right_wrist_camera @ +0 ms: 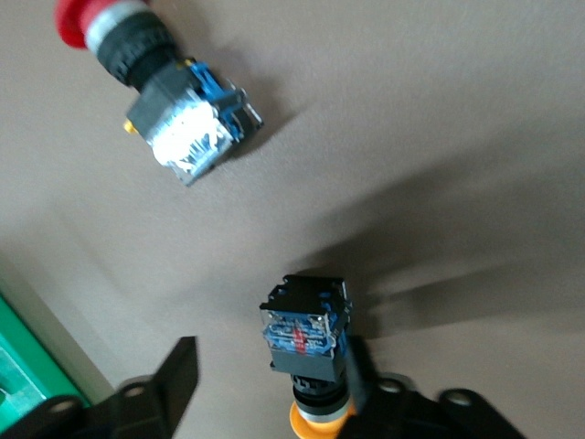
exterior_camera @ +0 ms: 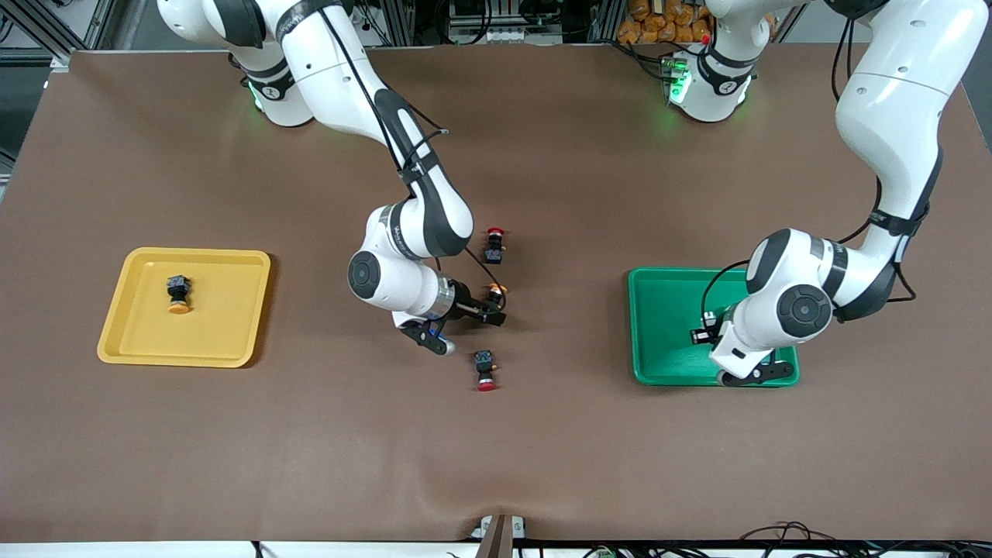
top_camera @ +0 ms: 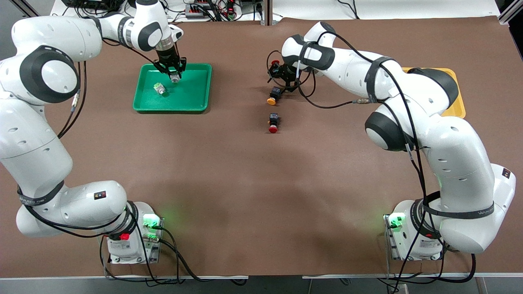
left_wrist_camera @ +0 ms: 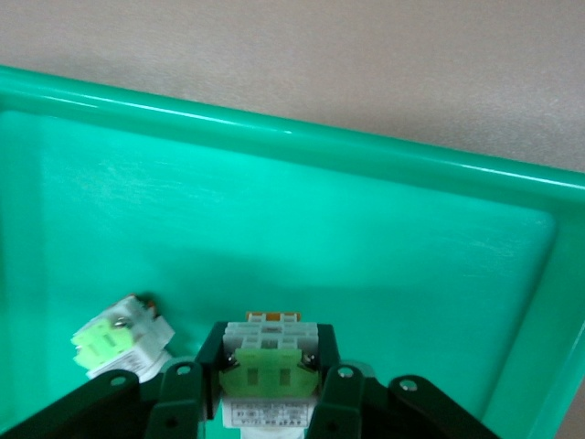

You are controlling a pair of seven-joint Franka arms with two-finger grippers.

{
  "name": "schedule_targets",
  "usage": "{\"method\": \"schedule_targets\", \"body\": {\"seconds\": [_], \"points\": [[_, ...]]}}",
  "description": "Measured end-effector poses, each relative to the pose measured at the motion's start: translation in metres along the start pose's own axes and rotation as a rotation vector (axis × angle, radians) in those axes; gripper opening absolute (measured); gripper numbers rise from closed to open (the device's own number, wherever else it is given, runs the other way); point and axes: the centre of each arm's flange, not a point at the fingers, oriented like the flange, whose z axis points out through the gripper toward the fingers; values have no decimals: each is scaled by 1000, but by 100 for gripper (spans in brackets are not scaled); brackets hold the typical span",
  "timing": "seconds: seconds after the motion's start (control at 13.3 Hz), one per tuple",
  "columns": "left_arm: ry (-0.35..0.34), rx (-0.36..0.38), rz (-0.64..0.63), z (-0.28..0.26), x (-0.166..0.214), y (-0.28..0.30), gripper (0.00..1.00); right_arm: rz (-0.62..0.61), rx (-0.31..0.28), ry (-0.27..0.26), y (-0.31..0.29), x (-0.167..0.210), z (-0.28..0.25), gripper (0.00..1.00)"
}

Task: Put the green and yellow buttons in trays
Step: 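Grasp a yellow switch with the right gripper while the left gripper withdraws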

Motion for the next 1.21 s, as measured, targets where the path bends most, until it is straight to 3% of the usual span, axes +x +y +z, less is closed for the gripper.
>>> {"method": "schedule_targets", "body": {"seconds": [0.08,0.3,0.45,0.53,0.75,0.98,1.21], "points": [[3,-3,2,-1,0,2,44,-3,-10,4,2,-2,8,64],[41,-16,8,-22,2,8,73,-14,-33,23,8,-6,26,59],[102,3,6,-73,5,3,93,-18,-35,30,7,-4,25,44],[137,24,3,-110,3,-2,100,-16,-37,30,8,-2,23,44],[225,104,13,-226,-19,-16,100,0,-72,-35,13,9,10,44],[274,158,75,-304,-53,-17,100,14,-134,-129,17,39,-48,44],[282,100,82,-342,-77,-10,100,-17,-208,-179,28,61,-105,44]]}}
